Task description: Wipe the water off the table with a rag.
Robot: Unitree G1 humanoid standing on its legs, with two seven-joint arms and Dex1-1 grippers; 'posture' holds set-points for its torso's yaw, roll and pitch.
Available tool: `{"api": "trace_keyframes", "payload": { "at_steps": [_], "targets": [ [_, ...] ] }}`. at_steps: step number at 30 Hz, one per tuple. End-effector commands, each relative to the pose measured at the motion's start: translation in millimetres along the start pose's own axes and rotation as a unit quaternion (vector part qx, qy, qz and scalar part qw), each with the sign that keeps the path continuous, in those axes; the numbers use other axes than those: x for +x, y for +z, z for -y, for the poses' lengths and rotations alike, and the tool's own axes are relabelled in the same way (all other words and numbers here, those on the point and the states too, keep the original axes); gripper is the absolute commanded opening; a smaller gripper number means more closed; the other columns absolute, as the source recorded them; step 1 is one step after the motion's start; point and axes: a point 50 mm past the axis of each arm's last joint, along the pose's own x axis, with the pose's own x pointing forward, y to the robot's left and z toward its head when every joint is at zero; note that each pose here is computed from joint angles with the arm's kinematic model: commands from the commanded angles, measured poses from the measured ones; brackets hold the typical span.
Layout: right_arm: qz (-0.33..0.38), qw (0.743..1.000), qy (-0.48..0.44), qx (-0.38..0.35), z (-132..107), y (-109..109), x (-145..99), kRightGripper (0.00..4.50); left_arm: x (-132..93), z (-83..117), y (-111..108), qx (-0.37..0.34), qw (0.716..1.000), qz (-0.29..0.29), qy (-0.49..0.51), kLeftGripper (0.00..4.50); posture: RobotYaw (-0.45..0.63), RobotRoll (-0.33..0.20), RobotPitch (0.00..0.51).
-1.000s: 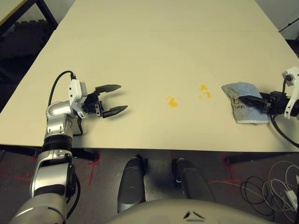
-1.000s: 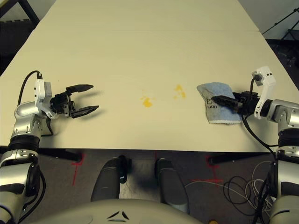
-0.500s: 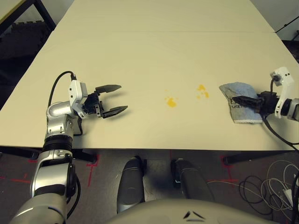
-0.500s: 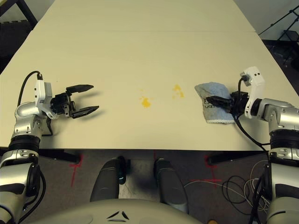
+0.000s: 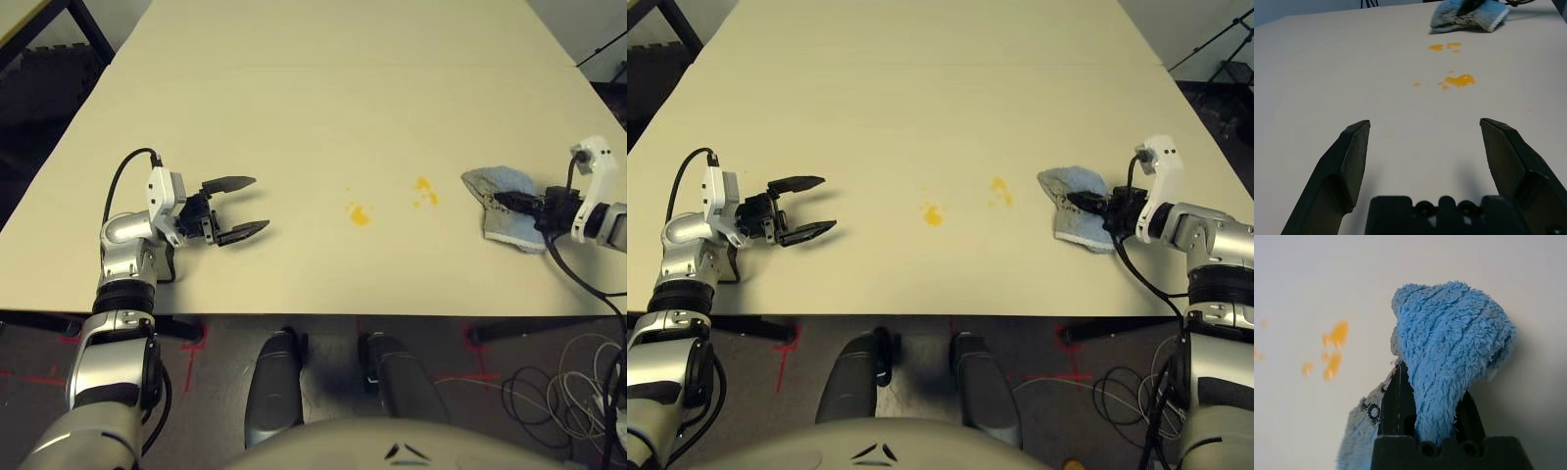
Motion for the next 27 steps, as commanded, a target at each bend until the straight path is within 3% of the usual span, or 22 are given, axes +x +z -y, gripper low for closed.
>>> {"api": "trace_keyframes", "payload": {
  "at_steps": [1, 14, 27],
  "targets": [
    [0.028, 1.0, -0.006, 0.005, -2.8, 6.9, 8.9, 0.27, 1.1, 1.6, -4.6, -0.007, 1.0, -0.008, -0.006, 4.5, 0.08, 0.0, 0.175],
    [-0.068, 0.997, 0.035, 0.018, -36.5, -37.2, 73.2, 0.25, -0.6, 2.5, -3.6, -0.003, 1.0, -0.008, -0.006, 4.5, 0.12, 0.0, 0.181],
    [-0.141, 0.974, 0.173, 0.033, -95.8, -72.8, 94.6, 0.25, -2.5, 5.4, -3.4, 0.0, 1.0, -0.012, -0.009, 4.5, 0.13, 0.0, 0.19]
  ]
}}
